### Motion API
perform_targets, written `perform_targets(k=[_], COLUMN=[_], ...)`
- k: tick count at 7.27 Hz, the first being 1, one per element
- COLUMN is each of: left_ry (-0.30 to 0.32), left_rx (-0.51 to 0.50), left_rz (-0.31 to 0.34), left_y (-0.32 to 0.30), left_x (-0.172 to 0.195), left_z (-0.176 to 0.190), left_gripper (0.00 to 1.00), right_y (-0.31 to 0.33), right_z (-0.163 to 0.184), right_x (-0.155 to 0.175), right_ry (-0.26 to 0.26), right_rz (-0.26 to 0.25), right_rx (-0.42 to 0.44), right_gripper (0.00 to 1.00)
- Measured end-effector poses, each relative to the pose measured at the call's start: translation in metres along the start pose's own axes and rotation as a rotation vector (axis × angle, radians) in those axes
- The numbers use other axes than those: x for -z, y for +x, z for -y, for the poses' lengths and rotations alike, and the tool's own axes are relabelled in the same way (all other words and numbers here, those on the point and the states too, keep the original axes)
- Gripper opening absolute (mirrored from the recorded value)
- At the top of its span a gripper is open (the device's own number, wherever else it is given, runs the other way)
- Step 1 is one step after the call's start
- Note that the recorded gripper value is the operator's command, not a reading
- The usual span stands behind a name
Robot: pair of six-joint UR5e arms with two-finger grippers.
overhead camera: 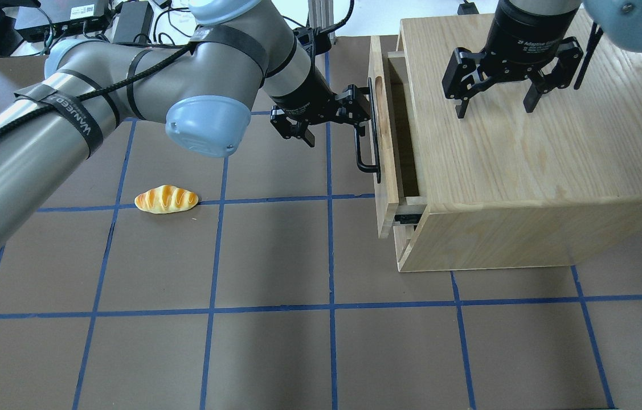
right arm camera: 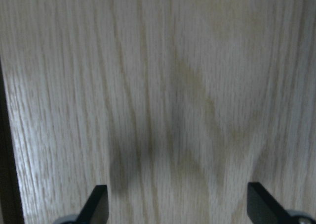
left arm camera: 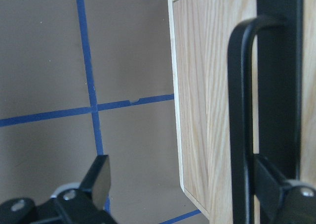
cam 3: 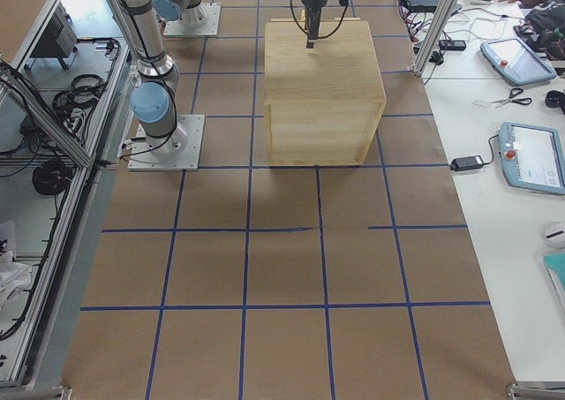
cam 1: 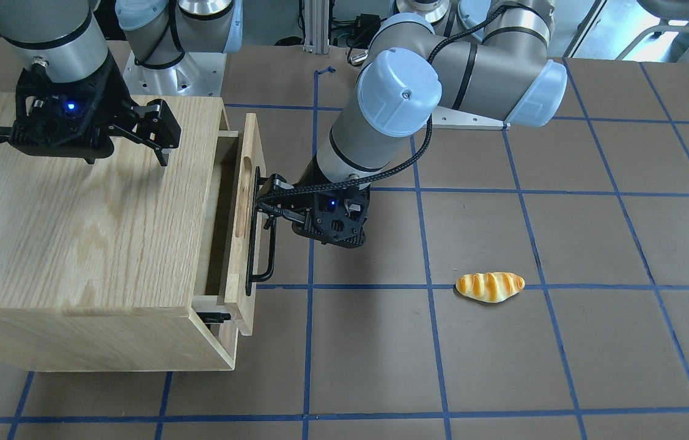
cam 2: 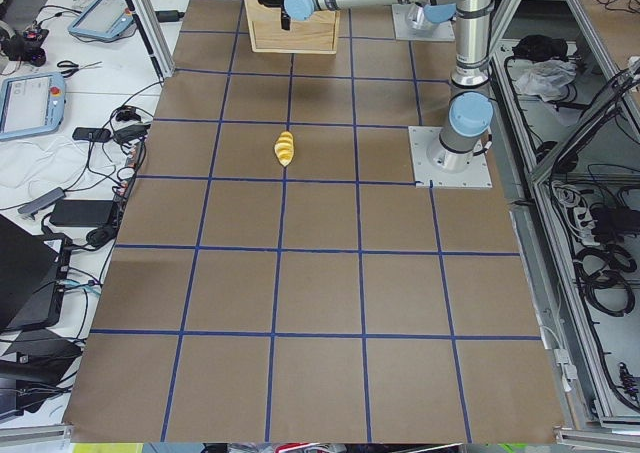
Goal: Open upper drawer
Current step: 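Pull the drawer outward by its handle with the left gripper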
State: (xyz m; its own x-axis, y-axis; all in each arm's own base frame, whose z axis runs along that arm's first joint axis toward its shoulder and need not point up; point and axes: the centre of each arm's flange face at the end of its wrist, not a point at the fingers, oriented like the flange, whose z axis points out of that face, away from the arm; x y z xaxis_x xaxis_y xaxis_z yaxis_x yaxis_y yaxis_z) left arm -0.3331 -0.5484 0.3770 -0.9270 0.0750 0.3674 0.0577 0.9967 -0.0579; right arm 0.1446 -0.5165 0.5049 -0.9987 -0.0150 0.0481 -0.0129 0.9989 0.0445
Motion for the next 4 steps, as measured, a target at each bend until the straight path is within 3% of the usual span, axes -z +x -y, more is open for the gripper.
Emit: perform_targets(k=[4], left_ry=[-0.003], left_rx=[-0.043], left_rz=[0.059], left_y=[-0.014], left_x=[0.005], left_z=[0.001], left_gripper=[1.0], right_y=[0.0], right_z=[0.0], right_x=[0.0], right_ry=[0.0], right_rz=[0.0], right_rx=[-0.001], right_gripper=[1.0])
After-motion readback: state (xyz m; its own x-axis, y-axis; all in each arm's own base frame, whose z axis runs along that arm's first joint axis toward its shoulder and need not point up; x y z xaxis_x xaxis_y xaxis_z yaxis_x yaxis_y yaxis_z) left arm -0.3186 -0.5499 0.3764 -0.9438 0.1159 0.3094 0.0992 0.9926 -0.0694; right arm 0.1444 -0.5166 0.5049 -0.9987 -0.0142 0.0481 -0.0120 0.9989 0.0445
